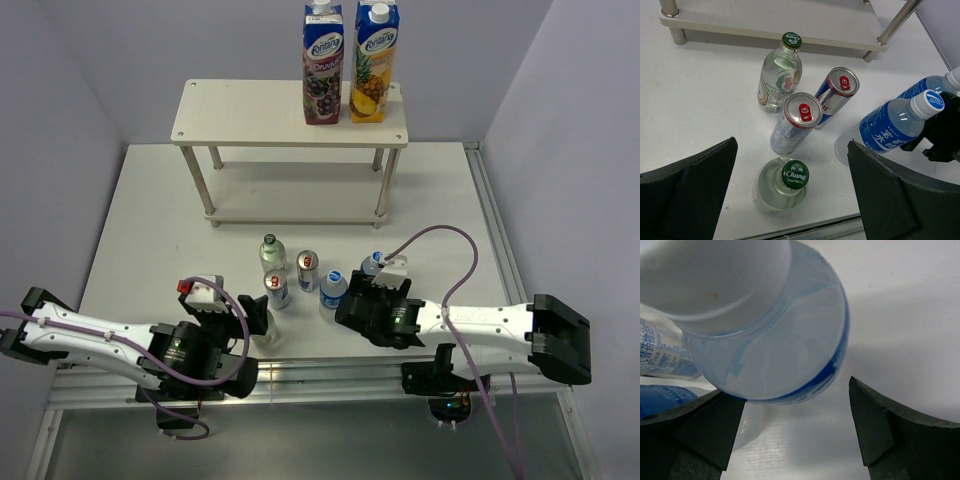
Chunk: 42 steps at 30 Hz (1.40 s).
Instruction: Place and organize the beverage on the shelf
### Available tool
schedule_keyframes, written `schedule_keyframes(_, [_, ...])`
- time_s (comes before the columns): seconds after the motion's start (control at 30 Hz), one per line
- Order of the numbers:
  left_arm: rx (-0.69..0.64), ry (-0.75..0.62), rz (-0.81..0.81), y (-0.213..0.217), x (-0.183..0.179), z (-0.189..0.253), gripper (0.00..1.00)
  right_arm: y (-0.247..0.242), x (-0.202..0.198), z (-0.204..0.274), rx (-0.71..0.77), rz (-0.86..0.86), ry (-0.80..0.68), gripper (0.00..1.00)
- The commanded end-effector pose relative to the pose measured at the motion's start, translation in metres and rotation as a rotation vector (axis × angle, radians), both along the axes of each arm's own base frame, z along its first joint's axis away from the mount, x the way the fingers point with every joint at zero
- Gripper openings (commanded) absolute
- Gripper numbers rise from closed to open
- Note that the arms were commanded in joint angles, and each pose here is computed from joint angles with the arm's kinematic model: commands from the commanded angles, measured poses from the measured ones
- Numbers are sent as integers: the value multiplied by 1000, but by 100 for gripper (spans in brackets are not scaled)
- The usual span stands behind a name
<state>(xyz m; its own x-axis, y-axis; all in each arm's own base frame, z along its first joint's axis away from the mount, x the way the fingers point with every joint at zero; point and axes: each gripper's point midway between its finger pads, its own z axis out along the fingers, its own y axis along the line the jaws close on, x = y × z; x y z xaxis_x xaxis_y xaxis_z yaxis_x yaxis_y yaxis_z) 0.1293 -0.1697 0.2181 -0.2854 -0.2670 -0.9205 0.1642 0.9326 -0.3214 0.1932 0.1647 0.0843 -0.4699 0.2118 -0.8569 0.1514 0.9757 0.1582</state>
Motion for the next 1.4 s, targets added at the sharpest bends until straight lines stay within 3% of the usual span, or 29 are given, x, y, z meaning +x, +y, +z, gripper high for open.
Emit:
schedule_keyframes(0.0, [3,-14,-2,1,0,1,99,7,16,4,16,-41,-79,89])
schedule_keyframes(0.4, [13,-24,6,0,1,-2,99,-2,36,-11,-47,-152,-161,91])
schedule_keyframes(0.6, [17,-28,-3,-1,1,-1,99,0,57,-16,-52,-161,-162,86])
schedule_keyframes(0.7, [24,-29,-1,-1,1,-1,99,-2,67,-18,-54,-169,-162,71])
schedule_keyframes(0.8, [32,-32,3,-1,1,-2,99,-7,72,-23,-82,-173,-139,49])
schedule_keyframes(0.83, [37,-34,5,-2,1,-3,99,-4,74,-22,-77,-165,-144,10])
schedule_keyframes(0.87, [37,-34,5,-2,1,-3,99,-3,74,-22,-72,-175,-145,0])
schedule_keyframes(1.07, [50,-36,4,-4,0,-3,99,-1,80,10,-100,-188,-163,0])
schedule_keyframes(1.37, [51,-34,4,-4,0,-4,99,29,134,107,-87,-167,-269,0])
